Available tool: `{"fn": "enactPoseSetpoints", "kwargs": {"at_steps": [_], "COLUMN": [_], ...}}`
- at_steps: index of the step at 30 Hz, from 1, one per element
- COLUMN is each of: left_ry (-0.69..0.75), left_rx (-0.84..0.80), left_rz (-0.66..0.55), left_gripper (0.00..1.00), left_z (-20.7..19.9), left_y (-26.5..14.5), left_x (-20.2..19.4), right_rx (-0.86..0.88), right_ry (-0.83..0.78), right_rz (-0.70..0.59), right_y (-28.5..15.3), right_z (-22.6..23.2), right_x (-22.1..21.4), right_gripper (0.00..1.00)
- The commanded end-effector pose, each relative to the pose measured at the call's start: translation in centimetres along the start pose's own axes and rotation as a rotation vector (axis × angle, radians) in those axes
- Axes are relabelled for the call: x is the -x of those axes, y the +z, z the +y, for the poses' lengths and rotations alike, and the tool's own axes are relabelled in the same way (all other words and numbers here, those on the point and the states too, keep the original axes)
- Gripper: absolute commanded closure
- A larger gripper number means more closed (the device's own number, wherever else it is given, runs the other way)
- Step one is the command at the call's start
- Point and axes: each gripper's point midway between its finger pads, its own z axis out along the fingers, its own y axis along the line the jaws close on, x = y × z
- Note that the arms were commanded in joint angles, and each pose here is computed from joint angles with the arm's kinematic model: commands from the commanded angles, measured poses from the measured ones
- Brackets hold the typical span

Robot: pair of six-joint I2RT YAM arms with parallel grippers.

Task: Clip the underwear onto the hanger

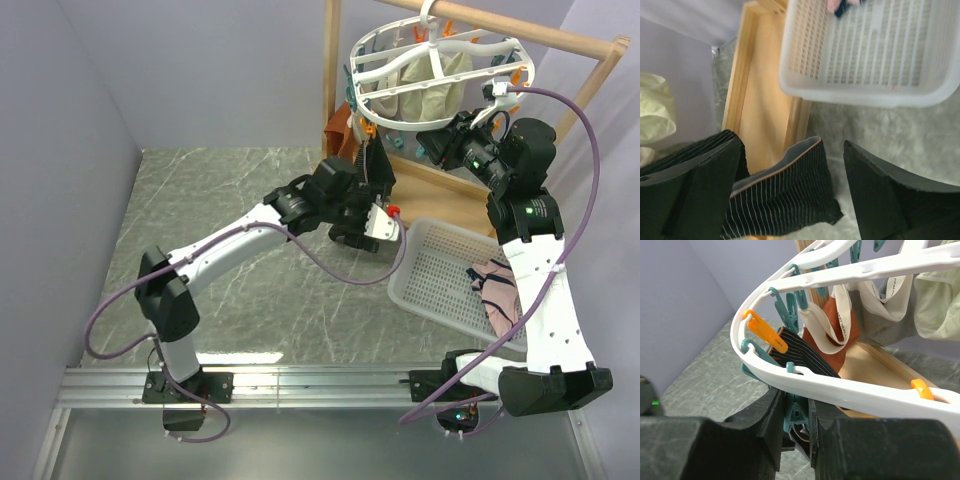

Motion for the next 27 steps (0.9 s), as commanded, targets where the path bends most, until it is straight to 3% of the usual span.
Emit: {"fn": "enactPoseSetpoints", "kwargs": {"at_steps": [1, 5, 14, 27], "left_ry": [0.169, 0.312, 0.44, 0.515], "left_rx": [-0.11, -0.22, -0.3, -0.268], "left_rz": [0.087, 0.197, 0.421, 0.535], "left_gripper": [0.11, 0.11, 0.13, 0.13], "left_z": [-0.6, -0.8, -0.4, 0.9], "left_y": [0.0, 1.3, 1.7, 3.1], "left_x": [-1.3, -3.2, -6.6, -7.6], "right_rx": [0.015, 0.015, 0.013, 0.016], "right_ry": [-0.019, -0.022, -0.03, -0.025], "right_rz": [-0.055, -0.051, -0.046, -0.035], "right_y": [-0.4, -0.4, -0.4, -0.5], "right_z": [1.0, 1.1, 1.1, 1.2], "right_x": [2.4, 2.2, 1.8, 1.3], "right_gripper": [1.0, 1.0, 1.0, 1.0]}}
